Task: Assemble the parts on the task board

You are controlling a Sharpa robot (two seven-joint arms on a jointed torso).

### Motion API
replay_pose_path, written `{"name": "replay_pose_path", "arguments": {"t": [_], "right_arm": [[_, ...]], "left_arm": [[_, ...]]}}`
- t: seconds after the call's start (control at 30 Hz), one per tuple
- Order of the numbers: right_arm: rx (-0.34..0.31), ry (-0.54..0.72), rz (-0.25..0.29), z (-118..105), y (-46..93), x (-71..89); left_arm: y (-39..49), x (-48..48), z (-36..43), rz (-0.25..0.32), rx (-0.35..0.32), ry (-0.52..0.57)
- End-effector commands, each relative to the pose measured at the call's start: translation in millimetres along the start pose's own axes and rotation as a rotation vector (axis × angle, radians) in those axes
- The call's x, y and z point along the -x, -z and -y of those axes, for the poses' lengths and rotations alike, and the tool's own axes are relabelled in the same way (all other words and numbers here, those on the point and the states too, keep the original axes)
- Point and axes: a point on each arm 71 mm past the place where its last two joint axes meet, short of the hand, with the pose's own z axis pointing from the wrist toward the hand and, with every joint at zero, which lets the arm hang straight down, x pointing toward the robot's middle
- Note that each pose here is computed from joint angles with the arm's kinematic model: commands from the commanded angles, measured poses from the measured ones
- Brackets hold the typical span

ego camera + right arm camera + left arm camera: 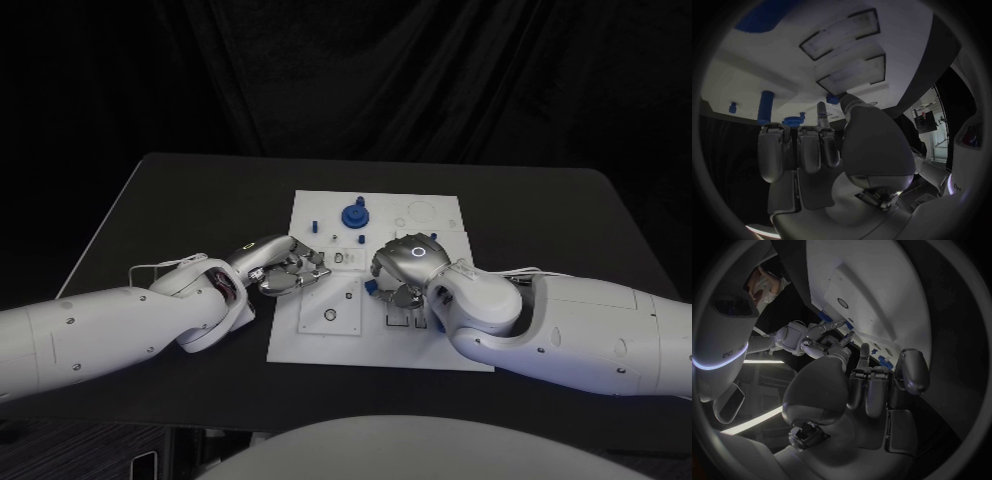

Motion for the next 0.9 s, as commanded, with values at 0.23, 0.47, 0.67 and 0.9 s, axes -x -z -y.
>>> {"name": "replay_pose_path", "arguments": {"t": [0.23,0.47,0.67,0.9], "right_arm": [[-0.004,0.027,-0.034,-0.2,-3.8,-5.0],[0.013,0.016,-0.019,-2.5,-4.4,-5.5],[0.024,0.008,-0.005,-3.6,-4.4,-5.0],[0.030,0.003,0.003,-4.4,-4.4,-4.5]], "left_arm": [[-1.8,-2.9,2.5,-0.017,-0.016,0.010],[-2.4,-3.4,2.3,-0.021,-0.015,0.010],[-2.8,-3.8,1.7,-0.023,-0.013,0.010],[-3.1,-4.4,1.3,-0.028,-0.011,0.011]]}}
